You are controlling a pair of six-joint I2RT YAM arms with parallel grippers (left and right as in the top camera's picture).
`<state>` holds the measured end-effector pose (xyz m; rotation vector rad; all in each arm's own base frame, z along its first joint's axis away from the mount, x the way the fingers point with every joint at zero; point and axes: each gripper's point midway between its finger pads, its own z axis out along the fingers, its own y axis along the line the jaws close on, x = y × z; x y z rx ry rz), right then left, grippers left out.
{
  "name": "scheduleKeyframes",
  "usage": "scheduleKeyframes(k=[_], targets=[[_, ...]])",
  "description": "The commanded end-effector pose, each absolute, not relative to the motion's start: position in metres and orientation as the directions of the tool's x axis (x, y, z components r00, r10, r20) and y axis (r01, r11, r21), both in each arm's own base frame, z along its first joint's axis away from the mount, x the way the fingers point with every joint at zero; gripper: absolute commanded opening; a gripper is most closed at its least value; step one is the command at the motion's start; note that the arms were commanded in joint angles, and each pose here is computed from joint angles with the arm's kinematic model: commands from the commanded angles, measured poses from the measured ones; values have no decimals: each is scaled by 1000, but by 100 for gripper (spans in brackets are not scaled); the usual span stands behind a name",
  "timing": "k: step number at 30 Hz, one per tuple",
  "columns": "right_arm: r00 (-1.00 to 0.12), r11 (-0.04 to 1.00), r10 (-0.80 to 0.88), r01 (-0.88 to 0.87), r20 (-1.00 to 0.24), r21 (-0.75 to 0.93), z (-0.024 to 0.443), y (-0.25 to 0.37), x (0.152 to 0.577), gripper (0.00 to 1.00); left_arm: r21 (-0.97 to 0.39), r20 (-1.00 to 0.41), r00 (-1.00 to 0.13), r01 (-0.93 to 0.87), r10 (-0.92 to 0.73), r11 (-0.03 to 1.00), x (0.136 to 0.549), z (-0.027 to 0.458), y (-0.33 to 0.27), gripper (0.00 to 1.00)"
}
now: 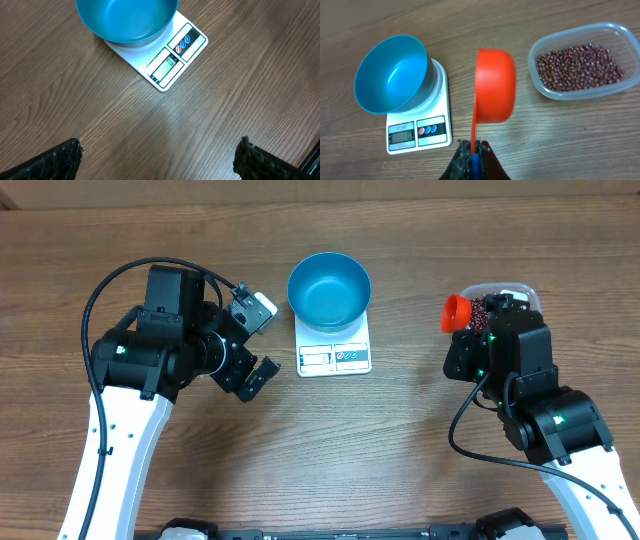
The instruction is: Scoop item into bowl and weigh 150g on scale
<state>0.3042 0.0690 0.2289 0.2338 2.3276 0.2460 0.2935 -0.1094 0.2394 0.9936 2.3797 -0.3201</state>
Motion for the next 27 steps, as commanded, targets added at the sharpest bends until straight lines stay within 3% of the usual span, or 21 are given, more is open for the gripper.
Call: scheduleKeyframes(k=[1, 13, 20, 27], targets=[[-646, 971, 228, 98, -728, 216, 246, 60, 307, 4, -9, -575, -563, 730, 594, 683, 295, 244, -112, 100], [-670, 981, 191, 162, -718, 109, 269, 28, 305, 4, -9, -575, -563, 730, 594, 683, 295, 244, -112, 100], [-792, 961, 233, 275, -564, 12, 271, -19, 311, 4, -9, -575, -563, 730, 594, 683, 295, 244, -112, 100], [-893, 973, 136, 202, -430, -111, 238, -31, 344, 4, -9, -575, -563, 730, 594, 683, 295, 244, -112, 100]])
